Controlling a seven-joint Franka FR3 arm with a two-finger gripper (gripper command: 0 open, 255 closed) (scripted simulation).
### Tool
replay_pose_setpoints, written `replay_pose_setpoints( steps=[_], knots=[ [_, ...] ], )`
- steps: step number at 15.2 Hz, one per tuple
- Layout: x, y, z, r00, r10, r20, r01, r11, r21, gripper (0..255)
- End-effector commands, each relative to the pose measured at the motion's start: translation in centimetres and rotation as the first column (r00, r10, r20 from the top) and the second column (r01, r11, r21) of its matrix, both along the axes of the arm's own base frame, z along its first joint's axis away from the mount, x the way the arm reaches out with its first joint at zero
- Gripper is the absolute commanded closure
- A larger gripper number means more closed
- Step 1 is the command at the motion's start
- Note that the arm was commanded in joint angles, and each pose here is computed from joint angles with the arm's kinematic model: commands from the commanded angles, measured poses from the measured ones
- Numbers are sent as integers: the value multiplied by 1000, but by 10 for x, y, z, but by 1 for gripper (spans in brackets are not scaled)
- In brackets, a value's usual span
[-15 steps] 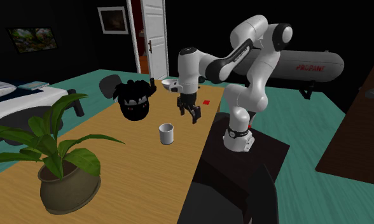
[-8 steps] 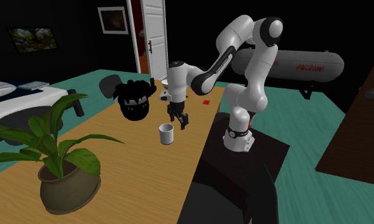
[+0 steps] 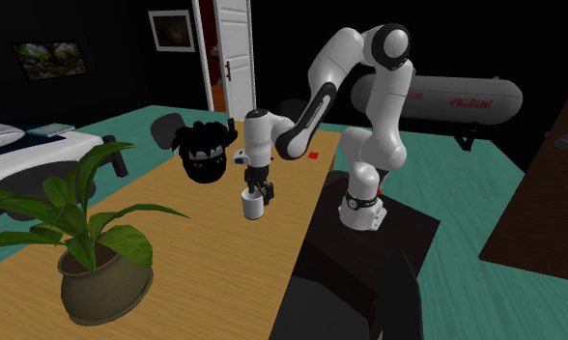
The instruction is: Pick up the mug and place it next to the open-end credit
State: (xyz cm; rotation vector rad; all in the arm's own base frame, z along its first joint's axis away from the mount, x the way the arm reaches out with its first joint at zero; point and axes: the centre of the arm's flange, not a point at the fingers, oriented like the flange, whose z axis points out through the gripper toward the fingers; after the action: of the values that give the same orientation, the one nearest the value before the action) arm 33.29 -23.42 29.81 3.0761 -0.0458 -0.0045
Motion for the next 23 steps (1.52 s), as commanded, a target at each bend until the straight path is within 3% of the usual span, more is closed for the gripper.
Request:
replay_pose_setpoints(
  steps=[1, 4, 12, 13, 23],
  knots=[
    [-1, -1, -10, 1000, 0, 1, 0, 1000, -1, 0],
    [-1, -2, -29, 1000, 0, 1, 0, 1000, -1, 0],
    [-1, -2, -29, 1000, 0, 1, 0, 1000, -1, 0],
    [-1, -2, -29, 1000, 0, 1, 0, 1000, -1, 255],
    [-1, -2, -24, 1000, 0, 1, 0, 1000, -1, 255]
  ],
)
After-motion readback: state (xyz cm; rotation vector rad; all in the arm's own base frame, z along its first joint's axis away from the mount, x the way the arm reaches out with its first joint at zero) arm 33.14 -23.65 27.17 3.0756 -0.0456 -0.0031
